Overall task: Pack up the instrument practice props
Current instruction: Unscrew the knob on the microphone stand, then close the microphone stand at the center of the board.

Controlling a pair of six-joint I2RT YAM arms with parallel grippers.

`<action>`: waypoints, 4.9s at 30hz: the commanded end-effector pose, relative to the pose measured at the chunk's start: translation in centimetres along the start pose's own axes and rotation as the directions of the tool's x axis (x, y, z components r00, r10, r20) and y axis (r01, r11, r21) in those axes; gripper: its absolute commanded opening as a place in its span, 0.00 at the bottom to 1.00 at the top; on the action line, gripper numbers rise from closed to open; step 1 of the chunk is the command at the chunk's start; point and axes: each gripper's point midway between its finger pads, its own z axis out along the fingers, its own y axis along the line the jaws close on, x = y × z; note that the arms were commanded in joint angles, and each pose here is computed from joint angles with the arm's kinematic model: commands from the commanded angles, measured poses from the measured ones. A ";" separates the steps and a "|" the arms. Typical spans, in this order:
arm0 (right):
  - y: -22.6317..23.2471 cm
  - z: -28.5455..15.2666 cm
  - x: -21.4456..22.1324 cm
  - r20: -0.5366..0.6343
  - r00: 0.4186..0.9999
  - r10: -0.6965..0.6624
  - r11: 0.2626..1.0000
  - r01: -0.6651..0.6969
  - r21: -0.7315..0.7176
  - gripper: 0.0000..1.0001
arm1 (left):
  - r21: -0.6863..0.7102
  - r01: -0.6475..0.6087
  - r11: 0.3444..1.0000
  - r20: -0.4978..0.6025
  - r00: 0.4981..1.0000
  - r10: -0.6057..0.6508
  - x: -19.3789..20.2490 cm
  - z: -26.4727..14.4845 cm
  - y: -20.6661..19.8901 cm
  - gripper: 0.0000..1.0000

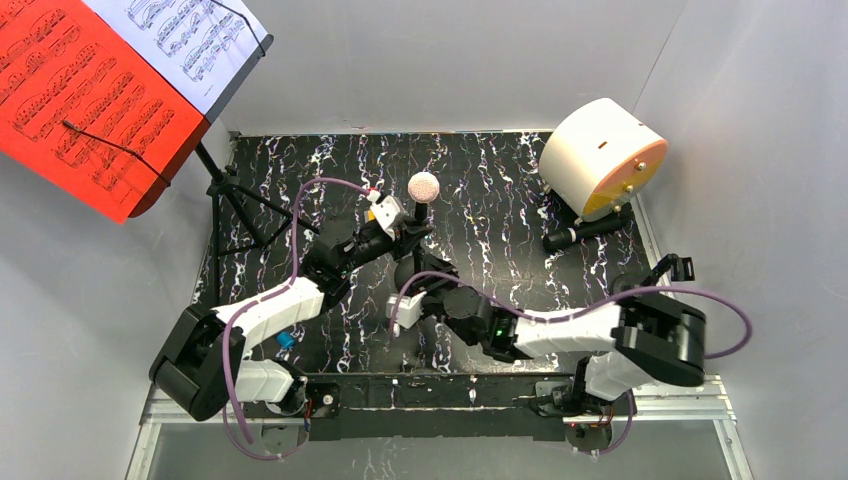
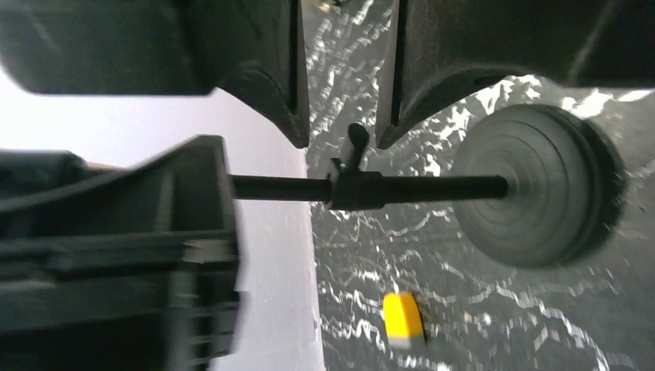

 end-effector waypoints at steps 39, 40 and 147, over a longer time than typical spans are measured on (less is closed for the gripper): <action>-18.5 -0.4 -0.7 0.529 0.081 0.845 0.032 -0.994 0.100 0.64 | 0.037 -0.040 0.999 0.083 0.996 0.037 -1.9 0.0 -0.7 0.00; -18.3 -0.3 -0.8 0.523 0.072 0.849 0.028 -0.995 0.092 0.62 | 0.037 -0.041 0.998 0.086 0.996 0.038 -2.1 0.0 -0.7 0.00; -13.3 -5.6 -1.0 -0.131 0.047 0.990 0.035 -0.995 -0.093 0.89 | -0.149 0.293 0.944 -0.025 0.954 -0.300 1.3 -4.3 -3.8 0.70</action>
